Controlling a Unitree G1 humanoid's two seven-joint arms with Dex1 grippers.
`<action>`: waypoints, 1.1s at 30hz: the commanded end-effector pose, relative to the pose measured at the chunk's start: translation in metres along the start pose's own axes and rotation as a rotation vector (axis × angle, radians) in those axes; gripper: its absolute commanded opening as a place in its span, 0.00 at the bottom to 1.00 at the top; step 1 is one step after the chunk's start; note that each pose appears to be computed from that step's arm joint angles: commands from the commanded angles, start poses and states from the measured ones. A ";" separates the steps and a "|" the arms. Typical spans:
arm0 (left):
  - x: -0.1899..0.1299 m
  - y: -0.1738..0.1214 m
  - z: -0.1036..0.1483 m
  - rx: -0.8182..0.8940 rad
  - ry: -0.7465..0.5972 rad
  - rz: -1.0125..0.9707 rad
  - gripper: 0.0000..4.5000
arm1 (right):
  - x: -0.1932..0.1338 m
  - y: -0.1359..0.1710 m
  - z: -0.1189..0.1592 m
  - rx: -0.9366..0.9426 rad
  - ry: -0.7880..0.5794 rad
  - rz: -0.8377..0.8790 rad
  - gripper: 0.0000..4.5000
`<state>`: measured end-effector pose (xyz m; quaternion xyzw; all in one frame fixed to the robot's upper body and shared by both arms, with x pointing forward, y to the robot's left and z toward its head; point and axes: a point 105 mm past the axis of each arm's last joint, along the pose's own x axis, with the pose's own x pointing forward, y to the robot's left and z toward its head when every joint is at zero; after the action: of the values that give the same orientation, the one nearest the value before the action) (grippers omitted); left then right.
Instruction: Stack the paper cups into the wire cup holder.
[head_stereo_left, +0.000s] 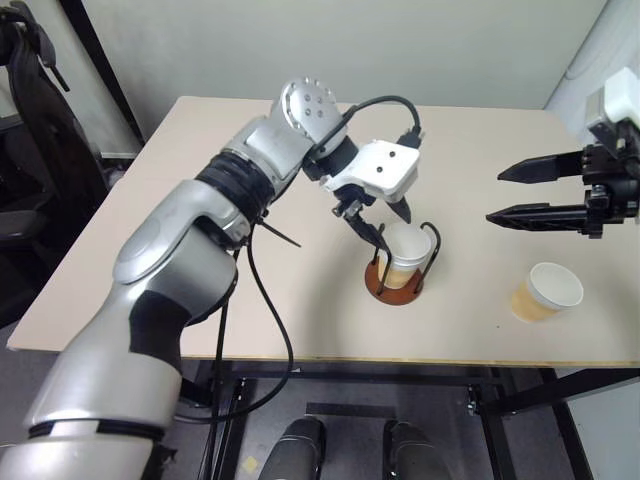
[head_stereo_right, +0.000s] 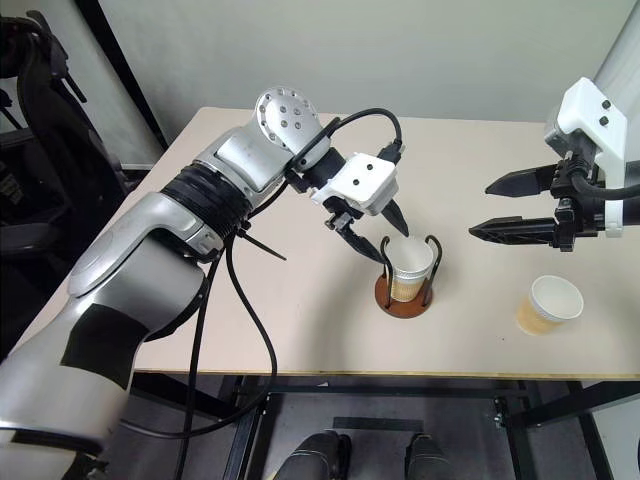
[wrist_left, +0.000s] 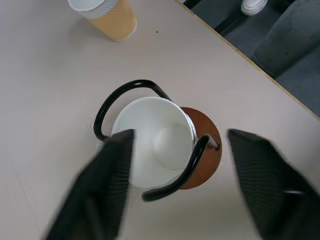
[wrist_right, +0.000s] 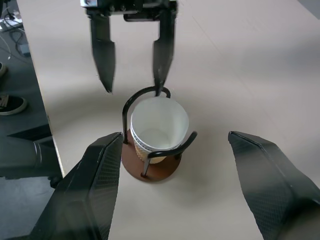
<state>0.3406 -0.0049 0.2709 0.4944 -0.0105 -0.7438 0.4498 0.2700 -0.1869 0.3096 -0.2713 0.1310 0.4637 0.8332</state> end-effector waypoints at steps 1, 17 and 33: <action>-0.026 0.013 0.027 -0.009 -0.151 0.090 0.97 | -0.013 -0.006 0.000 -0.042 0.017 -0.063 0.77; -0.133 -0.033 0.032 -0.255 -0.388 0.358 1.00 | -0.032 -0.015 -0.098 -0.178 0.515 -0.070 0.90; -0.145 -0.059 0.029 -0.295 -0.351 0.415 1.00 | -0.041 -0.008 -0.155 -0.127 0.673 0.007 0.99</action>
<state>0.3061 0.1113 0.3546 0.2617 -0.0671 -0.7016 0.6593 0.2580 -0.3054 0.1981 -0.4465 0.3782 0.3661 0.7237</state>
